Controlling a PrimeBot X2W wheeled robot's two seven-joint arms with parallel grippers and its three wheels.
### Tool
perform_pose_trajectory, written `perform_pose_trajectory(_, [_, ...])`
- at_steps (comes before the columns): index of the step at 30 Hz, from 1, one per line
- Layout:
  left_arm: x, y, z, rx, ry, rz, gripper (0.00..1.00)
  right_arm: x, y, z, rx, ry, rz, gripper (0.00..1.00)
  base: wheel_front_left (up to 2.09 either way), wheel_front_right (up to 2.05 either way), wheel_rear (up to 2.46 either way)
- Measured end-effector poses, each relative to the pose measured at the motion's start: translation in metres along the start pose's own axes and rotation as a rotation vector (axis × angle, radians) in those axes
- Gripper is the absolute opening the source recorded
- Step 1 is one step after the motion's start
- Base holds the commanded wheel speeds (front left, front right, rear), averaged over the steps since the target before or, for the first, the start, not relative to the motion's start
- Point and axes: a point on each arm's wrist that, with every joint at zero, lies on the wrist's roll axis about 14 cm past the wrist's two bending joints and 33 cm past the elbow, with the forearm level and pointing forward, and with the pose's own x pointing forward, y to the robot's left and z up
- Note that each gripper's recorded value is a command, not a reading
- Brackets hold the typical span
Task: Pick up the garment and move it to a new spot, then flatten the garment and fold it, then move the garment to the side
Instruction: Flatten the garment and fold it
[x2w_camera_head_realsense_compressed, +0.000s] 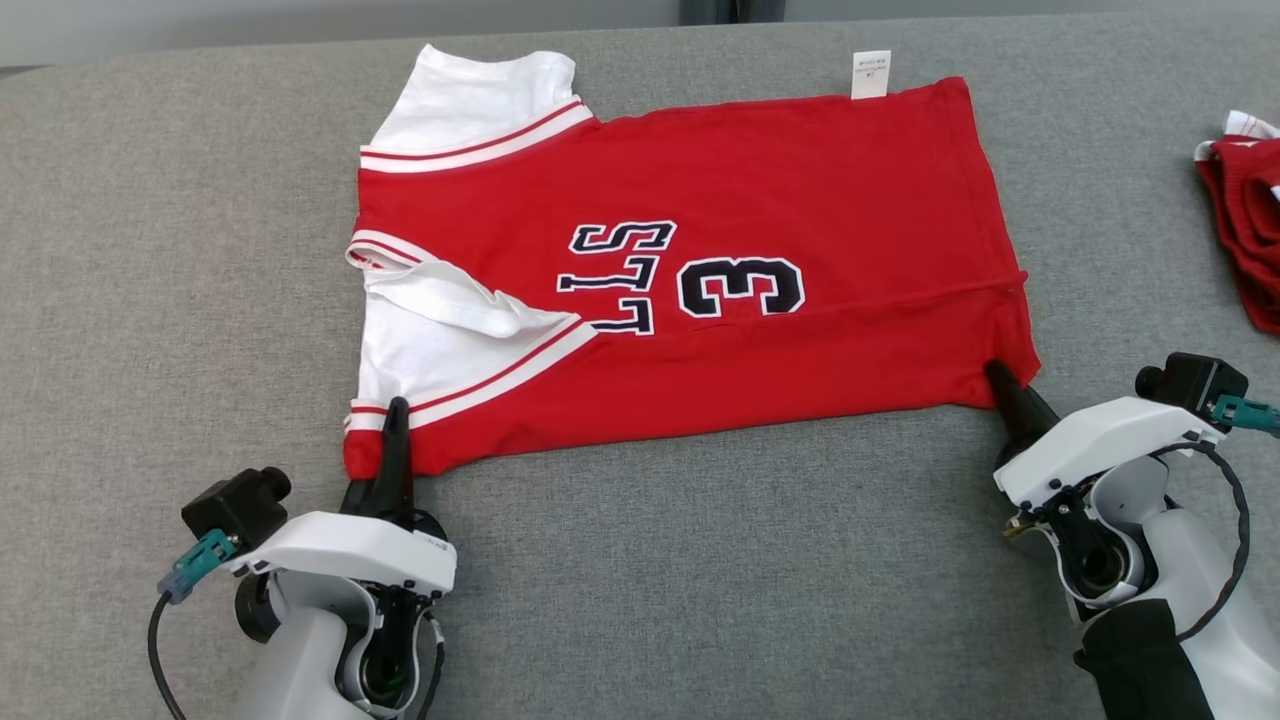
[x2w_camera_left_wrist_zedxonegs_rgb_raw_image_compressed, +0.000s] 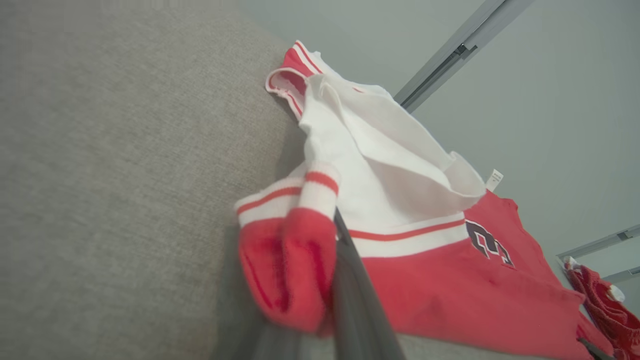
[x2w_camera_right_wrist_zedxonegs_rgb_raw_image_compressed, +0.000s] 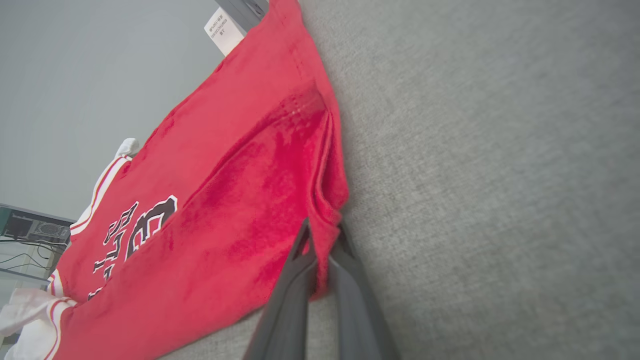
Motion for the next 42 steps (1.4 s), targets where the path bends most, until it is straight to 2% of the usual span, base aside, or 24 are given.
perform_pose_trajectory(3, [-0.001, 0.004, 0.004, 0.032, -0.01, 0.009, 0.0, -0.001, -0.002, 0.001, -0.014, -0.003, -0.004, 0.0, 0.0, 0.0, 0.0])
perform_pose_trajectory(17, [-0.015, 0.0, 0.001, 0.052, -0.004, -0.009, 0.0, -0.015, 0.003, 0.006, -0.03, -0.003, 0.009, 0.0, 0.0, 0.0, 0.0])
perform_pose_trajectory(26, [-0.036, -0.004, 0.0, 0.14, -0.009, -0.031, 0.0, -0.038, -0.002, 0.0, -0.046, 0.017, 0.009, 0.0, 0.0, 0.0, 0.0])
perform_pose_trajectory(42, [-0.072, -0.003, -0.013, 0.231, 0.005, -0.046, 0.0, -0.076, -0.013, -0.034, -0.065, 0.101, 0.001, 0.0, 0.0, 0.0, 0.0])
